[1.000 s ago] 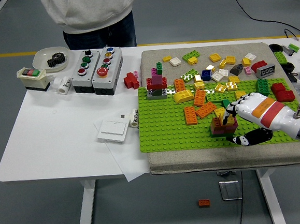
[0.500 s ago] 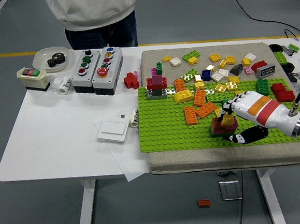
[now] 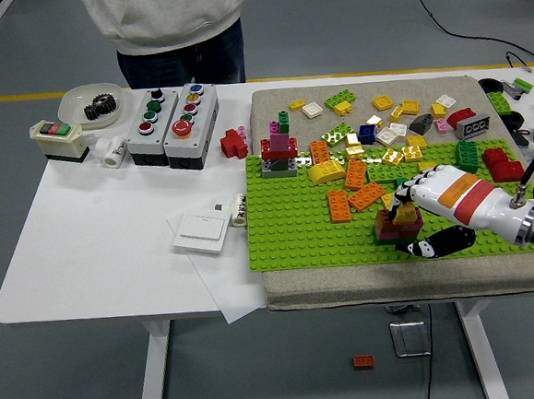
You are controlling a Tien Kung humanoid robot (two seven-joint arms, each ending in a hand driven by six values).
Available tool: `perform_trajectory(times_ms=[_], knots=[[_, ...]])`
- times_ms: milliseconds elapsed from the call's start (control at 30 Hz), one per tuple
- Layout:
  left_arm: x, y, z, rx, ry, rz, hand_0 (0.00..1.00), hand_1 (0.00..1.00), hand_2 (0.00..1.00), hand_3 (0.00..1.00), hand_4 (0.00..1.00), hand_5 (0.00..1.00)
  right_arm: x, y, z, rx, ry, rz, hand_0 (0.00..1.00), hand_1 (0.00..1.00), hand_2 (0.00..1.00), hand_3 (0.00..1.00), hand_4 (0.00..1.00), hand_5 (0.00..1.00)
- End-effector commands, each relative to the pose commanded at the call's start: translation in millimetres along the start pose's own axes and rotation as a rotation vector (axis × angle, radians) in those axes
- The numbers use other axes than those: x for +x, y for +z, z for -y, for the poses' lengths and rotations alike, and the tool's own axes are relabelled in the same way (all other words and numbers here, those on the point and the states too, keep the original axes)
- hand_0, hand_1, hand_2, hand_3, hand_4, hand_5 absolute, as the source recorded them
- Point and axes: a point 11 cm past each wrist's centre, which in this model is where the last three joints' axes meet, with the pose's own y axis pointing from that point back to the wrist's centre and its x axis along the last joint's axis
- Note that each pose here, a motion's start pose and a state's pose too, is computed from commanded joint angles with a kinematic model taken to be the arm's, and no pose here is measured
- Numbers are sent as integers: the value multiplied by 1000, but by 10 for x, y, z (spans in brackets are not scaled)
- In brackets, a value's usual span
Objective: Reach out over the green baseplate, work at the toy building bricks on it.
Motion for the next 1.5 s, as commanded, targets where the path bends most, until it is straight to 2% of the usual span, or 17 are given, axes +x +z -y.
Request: perform_trajectory(times_ms=[667, 1500], knots=[[7, 14, -3, -3, 0, -3, 788, 772, 751, 592, 654, 665, -125, -34, -9, 6, -47, -1, 620, 593, 655, 584, 813, 414], [21, 21, -4, -4, 4, -9, 788, 773, 751, 591, 654, 665, -93, -140, 62, 48, -53, -31, 624, 593, 657, 584, 818, 419]])
